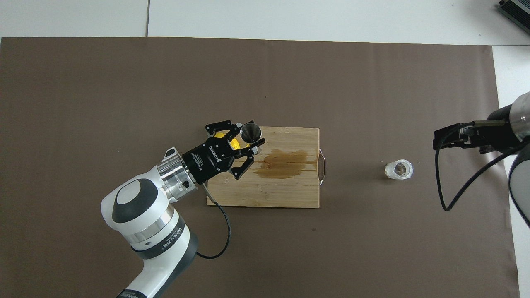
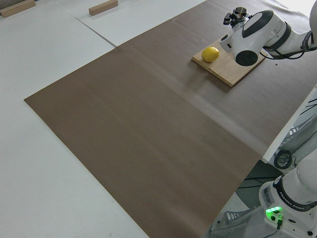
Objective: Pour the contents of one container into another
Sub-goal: 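Lower the metal cup onto the board center with the left gripper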
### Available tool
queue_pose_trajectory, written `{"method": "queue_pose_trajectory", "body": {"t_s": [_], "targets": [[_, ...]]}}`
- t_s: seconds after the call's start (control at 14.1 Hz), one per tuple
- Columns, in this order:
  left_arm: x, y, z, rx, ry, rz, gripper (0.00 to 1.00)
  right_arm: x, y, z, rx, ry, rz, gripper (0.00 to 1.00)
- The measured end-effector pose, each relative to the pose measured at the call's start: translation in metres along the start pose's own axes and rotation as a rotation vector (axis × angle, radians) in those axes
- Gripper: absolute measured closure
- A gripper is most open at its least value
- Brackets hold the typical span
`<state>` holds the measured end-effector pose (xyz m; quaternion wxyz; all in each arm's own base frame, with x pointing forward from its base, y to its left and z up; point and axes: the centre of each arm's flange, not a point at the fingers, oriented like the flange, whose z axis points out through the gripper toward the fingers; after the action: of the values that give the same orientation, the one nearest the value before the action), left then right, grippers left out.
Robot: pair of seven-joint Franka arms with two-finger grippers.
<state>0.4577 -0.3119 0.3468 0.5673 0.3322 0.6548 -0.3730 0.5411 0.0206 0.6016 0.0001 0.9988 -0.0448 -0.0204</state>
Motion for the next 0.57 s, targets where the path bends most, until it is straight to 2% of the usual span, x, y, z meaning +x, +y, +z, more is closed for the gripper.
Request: {"method": "queue_pose_trajectory", "body": {"t_s": [0.57], "targets": [[0.045,-0.023,0.015,0.012,0.050,0.022,0.53,0.000,0.000,0.000,0.000,0.000,0.000,0.00]]}}
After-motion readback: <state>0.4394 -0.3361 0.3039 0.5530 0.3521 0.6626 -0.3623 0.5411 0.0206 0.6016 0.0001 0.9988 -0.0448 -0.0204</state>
